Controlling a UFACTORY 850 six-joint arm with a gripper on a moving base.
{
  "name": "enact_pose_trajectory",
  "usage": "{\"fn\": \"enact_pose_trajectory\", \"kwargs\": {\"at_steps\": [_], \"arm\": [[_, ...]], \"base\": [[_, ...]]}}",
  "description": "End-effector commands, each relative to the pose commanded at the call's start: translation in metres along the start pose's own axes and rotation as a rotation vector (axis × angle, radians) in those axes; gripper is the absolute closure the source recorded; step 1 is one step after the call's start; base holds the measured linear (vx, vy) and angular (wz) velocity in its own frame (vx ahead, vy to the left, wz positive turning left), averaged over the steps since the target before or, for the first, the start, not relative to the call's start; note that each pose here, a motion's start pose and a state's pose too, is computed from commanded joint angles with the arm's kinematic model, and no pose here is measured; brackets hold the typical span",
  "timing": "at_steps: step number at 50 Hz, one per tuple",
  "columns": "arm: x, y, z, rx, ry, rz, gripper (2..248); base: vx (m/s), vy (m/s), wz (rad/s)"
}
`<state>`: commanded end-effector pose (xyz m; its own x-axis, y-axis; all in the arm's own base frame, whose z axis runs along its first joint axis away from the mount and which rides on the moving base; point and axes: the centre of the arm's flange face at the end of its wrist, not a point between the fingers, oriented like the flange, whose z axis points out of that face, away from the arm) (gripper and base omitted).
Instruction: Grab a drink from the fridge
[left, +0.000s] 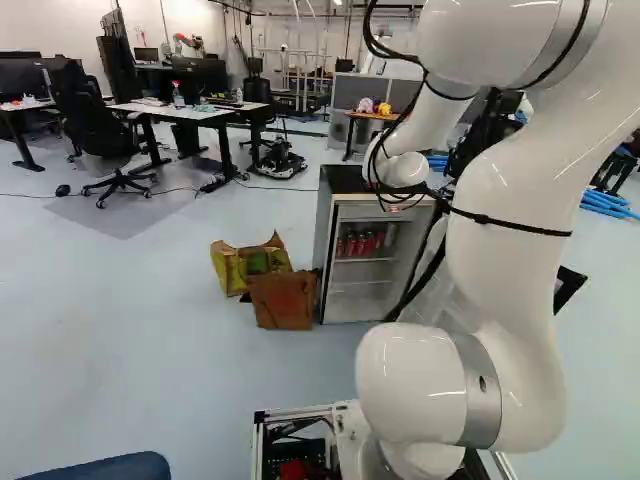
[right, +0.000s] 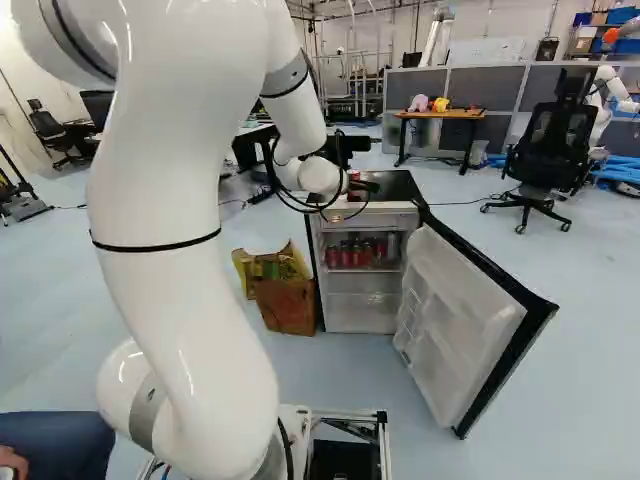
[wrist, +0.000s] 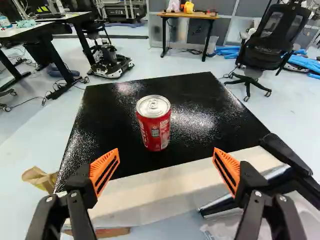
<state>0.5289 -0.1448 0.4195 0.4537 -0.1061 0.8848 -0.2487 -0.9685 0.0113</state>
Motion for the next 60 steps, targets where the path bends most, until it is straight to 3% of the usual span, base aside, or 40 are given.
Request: {"fn": "enact_pose_trajectory", "kwargs": {"at_steps": [32, 60], "arm": [[0.011, 0.042, -0.053, -0.076, 0.043, 0.038, 3], [0.021, 0.088, -0.08, -0.17, -0.005, 0.111, 3]], "base": [[0.0, 0.0, 0.0], [0.0, 0.0, 0.0]]}}
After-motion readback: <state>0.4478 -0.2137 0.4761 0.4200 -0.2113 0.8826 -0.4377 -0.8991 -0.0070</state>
